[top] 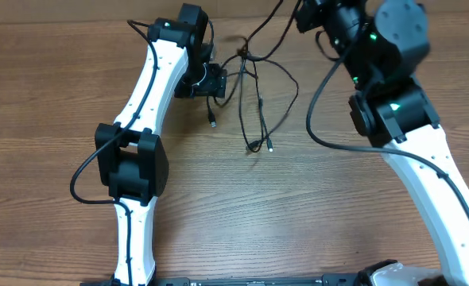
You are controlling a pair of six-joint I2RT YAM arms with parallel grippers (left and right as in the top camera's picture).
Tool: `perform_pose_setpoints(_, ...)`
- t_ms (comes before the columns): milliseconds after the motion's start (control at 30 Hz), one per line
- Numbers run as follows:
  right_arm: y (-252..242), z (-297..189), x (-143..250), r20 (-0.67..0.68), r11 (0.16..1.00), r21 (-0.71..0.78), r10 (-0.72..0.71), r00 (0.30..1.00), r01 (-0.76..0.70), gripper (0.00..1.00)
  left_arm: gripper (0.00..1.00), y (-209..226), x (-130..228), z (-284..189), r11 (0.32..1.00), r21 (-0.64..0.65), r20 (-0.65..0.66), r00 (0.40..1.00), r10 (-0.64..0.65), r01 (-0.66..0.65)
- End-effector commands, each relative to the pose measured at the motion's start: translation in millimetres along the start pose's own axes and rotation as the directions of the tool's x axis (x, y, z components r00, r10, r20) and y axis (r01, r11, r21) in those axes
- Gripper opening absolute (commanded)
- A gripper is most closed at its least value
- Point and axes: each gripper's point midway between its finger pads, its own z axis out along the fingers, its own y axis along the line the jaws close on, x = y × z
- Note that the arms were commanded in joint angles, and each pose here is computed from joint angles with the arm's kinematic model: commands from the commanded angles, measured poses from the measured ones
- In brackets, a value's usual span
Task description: Untangle cables
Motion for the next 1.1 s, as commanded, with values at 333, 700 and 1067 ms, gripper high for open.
perform_pose_setpoints(333, -13.6, -34.7, -99.9, 0.285, 0.977, 0.161, -0.179, 0.942, 0.137, 0.04, 0.87, 48.9, 5.6, 17.8, 0.963, -0.240, -0.012, 0.991, -0.130, 0.124)
perform_pose_setpoints(700, -40.0, -34.4, -90.4, 0.224, 0.962, 0.219, -0.214, 0.951, 0.165, 0.04, 1.00, 70.1, 6.0, 10.5, 0.918, -0.333, 0.034, 0.975, -0.218, 0.216)
perform_pose_setpoints(1067, -30.7, -49.6, -134.8, 0.406, 0.965, 0.206, -0.236, 0.883, 0.163, 0.04, 1.00, 43.8, -44.3, -102.6, 0.957, -0.079, 0.310, 0.920, -0.242, 0.278)
